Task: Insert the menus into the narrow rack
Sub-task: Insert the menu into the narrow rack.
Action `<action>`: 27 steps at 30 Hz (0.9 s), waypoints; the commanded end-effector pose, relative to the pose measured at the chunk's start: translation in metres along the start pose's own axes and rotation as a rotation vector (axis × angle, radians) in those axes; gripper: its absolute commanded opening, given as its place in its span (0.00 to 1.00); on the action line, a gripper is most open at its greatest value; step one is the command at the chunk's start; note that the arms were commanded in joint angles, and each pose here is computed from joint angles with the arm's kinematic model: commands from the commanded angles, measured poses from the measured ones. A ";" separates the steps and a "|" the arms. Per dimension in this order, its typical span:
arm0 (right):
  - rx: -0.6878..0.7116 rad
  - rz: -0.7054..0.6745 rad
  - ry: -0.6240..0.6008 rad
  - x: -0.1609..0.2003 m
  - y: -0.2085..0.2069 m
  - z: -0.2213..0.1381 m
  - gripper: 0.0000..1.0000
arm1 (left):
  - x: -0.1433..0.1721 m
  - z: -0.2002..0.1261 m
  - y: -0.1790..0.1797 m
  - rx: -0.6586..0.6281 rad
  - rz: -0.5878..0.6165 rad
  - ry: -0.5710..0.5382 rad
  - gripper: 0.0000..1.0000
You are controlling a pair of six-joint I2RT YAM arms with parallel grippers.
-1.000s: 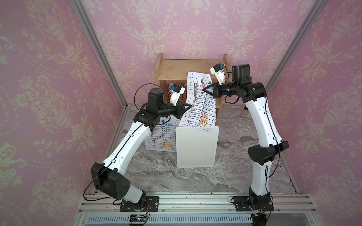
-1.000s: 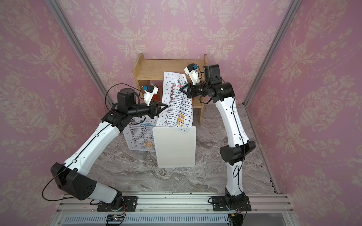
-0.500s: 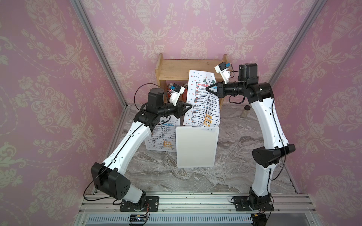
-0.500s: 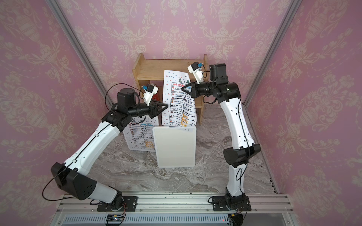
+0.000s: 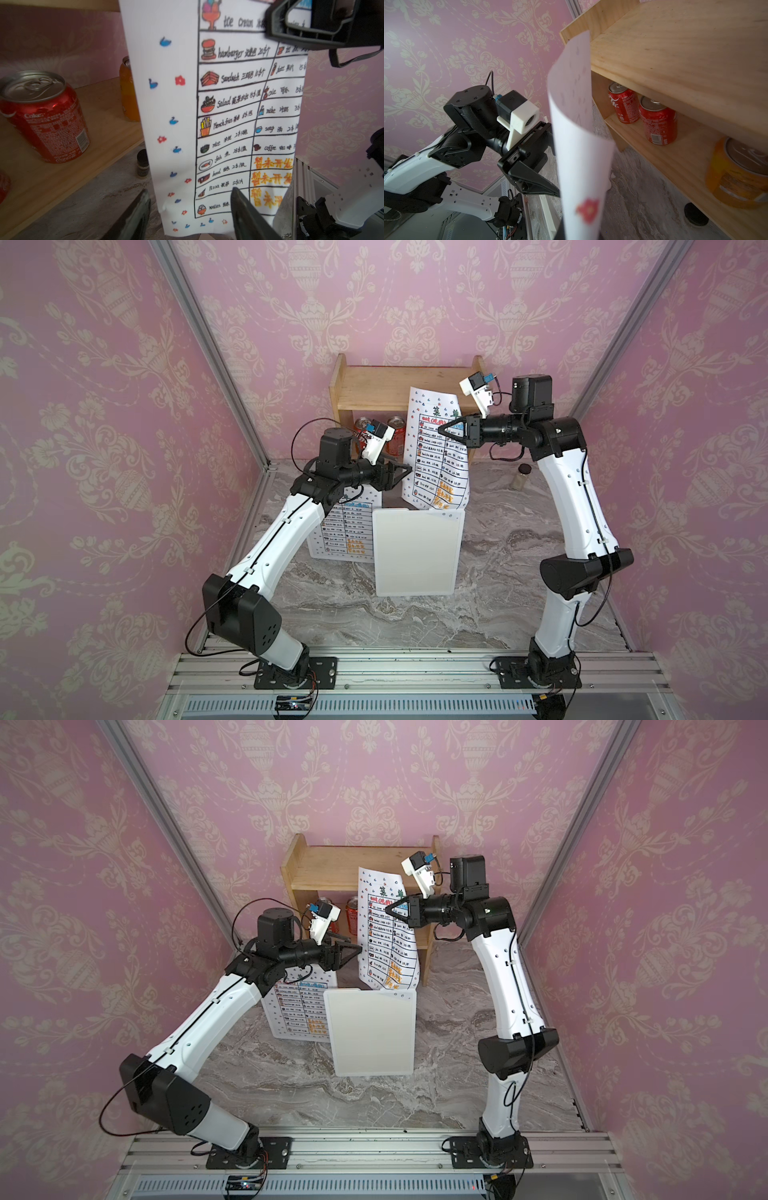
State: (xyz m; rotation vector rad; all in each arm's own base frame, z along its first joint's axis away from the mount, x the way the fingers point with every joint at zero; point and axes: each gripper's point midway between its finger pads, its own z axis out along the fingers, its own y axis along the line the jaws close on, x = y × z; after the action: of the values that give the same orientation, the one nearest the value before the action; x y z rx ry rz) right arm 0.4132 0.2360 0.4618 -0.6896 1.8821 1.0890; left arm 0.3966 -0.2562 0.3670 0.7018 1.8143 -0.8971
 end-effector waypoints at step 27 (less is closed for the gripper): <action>-0.064 -0.013 -0.007 -0.004 0.003 0.000 0.06 | -0.010 0.012 -0.011 0.326 -0.046 0.005 0.29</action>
State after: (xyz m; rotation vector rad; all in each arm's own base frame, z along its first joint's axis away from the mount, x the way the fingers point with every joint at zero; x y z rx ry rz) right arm 0.4104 0.2380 0.4658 -0.7235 1.8521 1.1388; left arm 0.4059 -0.2736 0.3658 0.8216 1.7374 -1.2227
